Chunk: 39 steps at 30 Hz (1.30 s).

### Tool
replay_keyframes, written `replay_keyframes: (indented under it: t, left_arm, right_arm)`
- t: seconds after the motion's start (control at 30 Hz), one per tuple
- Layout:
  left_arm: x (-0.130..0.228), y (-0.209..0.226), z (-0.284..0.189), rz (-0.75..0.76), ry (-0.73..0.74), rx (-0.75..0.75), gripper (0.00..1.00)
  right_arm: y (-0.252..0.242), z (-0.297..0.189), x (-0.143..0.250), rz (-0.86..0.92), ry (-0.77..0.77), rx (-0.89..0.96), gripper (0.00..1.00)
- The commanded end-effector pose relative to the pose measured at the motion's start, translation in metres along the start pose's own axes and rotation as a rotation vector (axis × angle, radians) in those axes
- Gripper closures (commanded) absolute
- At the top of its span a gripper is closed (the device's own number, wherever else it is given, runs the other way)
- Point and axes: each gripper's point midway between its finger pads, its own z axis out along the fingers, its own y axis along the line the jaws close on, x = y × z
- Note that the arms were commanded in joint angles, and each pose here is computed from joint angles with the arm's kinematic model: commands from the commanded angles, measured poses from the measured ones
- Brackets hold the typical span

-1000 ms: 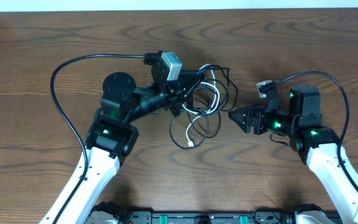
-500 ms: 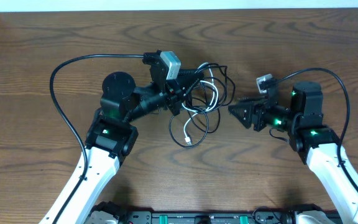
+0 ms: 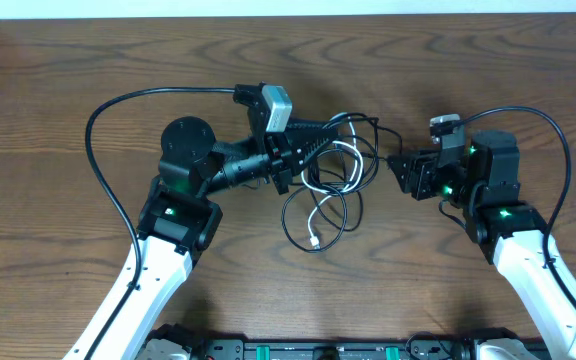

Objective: Untangle cables

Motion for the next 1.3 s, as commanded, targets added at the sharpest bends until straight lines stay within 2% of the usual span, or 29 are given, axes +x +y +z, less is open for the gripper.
replay_keyframes:
  t: [0.0,0.27,0.67,0.87,1.03,1.27]
  left_arm:
    - [-0.012,-0.014,-0.003,0.022,-0.017,0.043,0.92]
    - [-0.011,-0.013,-0.003,0.012,-0.012,0.041,0.92]
    - [0.015,-0.004,-0.004,-0.106,0.077,0.006,0.92]
    - [0.017,-0.003,-0.004,-0.115,0.083,-0.002,0.92]
    - [0.017,0.000,-0.004,-0.116,0.080,-0.015,0.92]
    - [0.012,0.024,-0.005,-0.118,0.042,-0.147,0.92]
  right_arm:
    - [-0.015,-0.002,-0.003,0.031,-0.020,0.084,0.42]
    - [-0.037,-0.005,0.001,0.126,-0.022,0.210,0.33]
    - [-0.016,-0.004,-0.031,0.139,-0.139,0.087,0.28]
    - [-0.016,-0.003,-0.020,0.155,-0.095,0.085,0.21]
    - [0.008,-0.002,-0.005,0.171,-0.011,-0.048,0.20]
    - [0.060,-0.013,0.008,0.237,0.104,-0.354,0.22]
